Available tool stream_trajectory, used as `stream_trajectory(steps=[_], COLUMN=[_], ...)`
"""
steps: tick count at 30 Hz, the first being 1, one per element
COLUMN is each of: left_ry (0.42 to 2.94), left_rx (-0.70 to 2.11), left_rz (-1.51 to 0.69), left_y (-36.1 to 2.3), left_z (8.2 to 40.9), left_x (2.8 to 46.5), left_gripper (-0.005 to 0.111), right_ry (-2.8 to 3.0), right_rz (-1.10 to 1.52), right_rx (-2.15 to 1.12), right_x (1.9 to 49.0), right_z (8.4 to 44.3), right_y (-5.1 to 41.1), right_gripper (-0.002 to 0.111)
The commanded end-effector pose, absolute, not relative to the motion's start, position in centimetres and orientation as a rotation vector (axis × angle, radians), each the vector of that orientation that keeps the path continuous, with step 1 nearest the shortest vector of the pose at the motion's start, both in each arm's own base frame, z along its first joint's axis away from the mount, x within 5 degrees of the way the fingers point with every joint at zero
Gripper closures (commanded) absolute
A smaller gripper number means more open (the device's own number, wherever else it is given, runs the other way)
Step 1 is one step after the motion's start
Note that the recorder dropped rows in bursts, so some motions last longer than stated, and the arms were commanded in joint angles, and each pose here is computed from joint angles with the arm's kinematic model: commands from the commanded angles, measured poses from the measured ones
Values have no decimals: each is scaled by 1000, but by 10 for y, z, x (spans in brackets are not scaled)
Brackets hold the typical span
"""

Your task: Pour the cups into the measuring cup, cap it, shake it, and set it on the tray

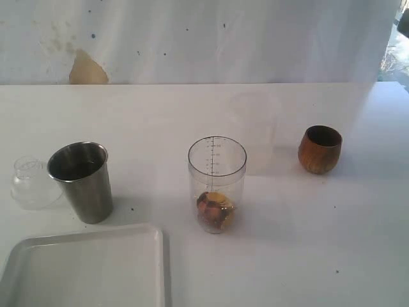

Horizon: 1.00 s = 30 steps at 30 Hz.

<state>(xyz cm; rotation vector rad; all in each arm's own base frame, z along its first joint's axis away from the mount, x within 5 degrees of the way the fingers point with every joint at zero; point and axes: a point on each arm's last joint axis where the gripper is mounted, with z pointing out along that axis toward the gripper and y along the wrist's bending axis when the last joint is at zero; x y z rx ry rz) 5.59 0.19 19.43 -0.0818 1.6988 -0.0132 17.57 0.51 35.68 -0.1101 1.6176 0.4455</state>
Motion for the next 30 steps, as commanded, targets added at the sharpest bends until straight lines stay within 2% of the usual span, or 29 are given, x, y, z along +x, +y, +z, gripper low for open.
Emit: stream_trajectory(steps=[1, 15, 25, 30], left_ry=[1691, 1691, 1691, 1691], left_rx=[-79, -79, -79, -79], left_rz=[-11, -11, -11, -11], left_y=[2, 2, 2, 2], left_z=[194, 194, 194, 194], left_x=[56, 56, 56, 56], left_gripper=[106, 106, 106, 106], right_ry=[1580, 1548, 1392, 1374], right_rz=[562, 631, 592, 607], right_rx=[-215, -309, -410, -446], right_x=[160, 149, 102, 96], right_z=[360, 364, 385, 386], right_y=[19, 31, 47, 50], right_gripper=[108, 108, 108, 108])
